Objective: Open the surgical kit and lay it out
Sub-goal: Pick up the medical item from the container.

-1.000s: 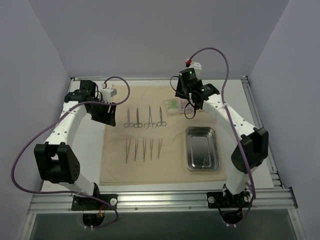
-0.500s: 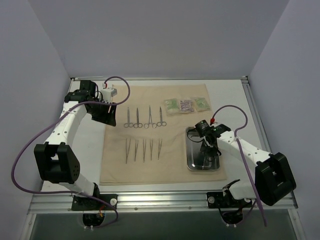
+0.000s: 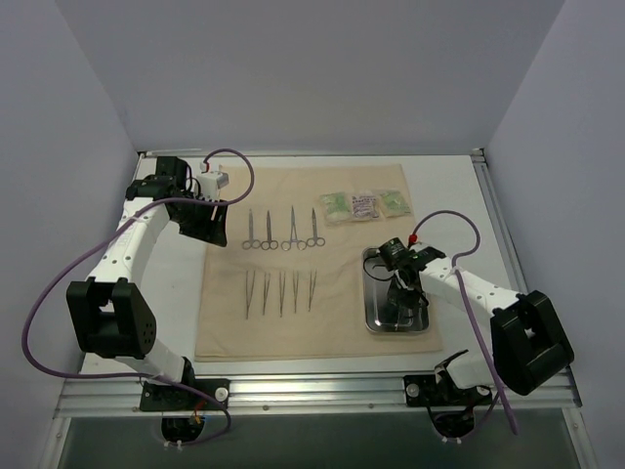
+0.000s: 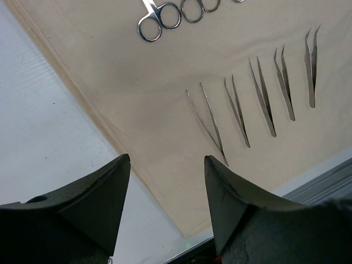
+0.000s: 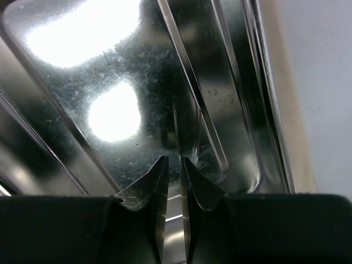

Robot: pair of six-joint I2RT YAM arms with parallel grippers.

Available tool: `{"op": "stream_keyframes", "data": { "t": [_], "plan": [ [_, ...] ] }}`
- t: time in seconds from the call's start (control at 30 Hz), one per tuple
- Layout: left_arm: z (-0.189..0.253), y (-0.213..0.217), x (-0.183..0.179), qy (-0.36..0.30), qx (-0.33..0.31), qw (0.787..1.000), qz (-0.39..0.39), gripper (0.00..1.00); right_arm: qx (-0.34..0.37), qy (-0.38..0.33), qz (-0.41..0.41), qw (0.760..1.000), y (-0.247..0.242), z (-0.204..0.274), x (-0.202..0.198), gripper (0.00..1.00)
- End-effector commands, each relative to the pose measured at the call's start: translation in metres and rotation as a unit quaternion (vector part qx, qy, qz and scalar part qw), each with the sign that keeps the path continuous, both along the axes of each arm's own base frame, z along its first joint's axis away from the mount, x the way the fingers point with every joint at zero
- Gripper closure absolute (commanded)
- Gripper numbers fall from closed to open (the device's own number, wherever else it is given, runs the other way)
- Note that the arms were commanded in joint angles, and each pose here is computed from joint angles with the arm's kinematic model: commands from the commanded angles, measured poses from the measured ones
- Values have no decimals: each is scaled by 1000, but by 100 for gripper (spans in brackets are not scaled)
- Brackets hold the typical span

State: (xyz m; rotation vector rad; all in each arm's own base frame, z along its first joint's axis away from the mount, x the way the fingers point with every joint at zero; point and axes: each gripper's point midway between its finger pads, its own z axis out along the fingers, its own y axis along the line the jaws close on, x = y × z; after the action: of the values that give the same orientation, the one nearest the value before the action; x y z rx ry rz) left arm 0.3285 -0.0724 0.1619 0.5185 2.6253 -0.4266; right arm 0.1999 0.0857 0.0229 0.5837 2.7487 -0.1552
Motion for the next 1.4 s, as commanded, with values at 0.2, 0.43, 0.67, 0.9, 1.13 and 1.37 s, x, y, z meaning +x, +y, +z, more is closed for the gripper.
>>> {"op": "stream_keyframes", "data": {
  "t": [0.2, 0.43, 0.67, 0.9, 1.13, 1.37],
  "plan": [
    [7, -3, 0, -11, -11, 1000, -11, 35, -33, 2, -2, 999, -13, -9, 4, 85],
    [8, -4, 0, -11, -11, 1000, -11, 35, -33, 7, 1, 999, -15, -18, 1, 87],
    [9, -4, 0, -13, -11, 1000, -11, 34, -35, -1, -2, 999, -17, -10, 3, 87],
    [9, -4, 0, -12, -13, 1000, -12, 35, -42, -1, -11, 999, -19, 0, 2, 87],
    [7, -5, 1, -10, -15, 1000, -13, 35, -46, -16, -20, 999, -22, 12, 4, 87],
    [6, -5, 1, -8, -15, 1000, -13, 35, -44, -9, -27, 999, -25, 0, -3, 85]
  ]
}}
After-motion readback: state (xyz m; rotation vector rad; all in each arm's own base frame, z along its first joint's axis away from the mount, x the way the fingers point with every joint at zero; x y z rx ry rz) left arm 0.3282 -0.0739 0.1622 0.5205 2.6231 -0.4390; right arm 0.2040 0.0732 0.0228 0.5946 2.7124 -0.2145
